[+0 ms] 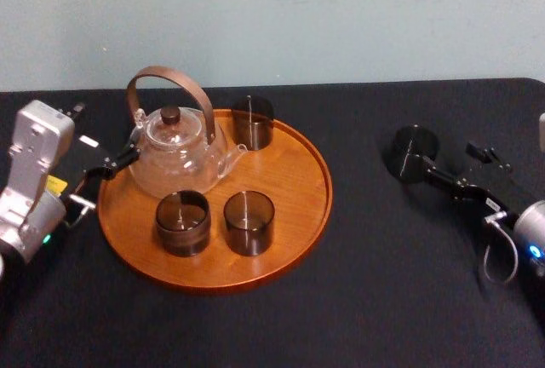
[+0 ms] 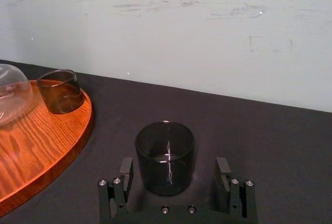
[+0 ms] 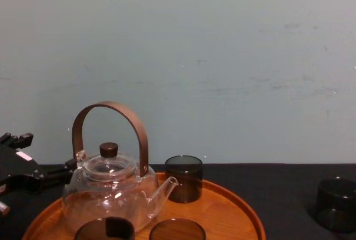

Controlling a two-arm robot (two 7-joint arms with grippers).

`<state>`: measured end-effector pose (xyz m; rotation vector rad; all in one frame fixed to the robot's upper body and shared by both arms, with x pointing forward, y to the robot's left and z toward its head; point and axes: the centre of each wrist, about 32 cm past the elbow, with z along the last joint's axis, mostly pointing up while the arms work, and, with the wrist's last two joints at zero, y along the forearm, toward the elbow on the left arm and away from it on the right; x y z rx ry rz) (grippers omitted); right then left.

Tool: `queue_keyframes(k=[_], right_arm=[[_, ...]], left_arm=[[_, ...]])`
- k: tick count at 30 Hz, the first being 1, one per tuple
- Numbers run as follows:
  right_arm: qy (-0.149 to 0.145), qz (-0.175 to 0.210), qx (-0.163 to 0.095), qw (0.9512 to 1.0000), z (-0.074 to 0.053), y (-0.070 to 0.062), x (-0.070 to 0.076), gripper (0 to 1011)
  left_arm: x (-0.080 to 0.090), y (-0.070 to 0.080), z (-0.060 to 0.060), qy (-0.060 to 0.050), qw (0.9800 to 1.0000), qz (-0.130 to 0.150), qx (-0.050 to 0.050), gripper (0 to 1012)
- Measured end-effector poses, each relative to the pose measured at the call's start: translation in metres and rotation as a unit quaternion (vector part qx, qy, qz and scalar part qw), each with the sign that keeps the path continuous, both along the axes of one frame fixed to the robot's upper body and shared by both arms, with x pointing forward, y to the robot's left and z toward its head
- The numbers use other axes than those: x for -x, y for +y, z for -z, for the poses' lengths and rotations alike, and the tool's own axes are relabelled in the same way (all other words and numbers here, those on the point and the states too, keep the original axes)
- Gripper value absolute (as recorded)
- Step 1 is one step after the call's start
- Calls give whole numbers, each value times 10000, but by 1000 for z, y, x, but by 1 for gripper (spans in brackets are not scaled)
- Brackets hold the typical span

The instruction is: Pick up the glass from the table and place it on the tray.

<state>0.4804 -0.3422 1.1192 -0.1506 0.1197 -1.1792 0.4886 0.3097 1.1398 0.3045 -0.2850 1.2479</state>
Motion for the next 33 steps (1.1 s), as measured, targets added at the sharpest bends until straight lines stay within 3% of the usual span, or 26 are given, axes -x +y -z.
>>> queue_keyframes(k=[33], right_arm=[[172,-173,59,9997,5,14,-36,1002]], left_arm=[[0,0,0,0,10000,0,0,1001]])
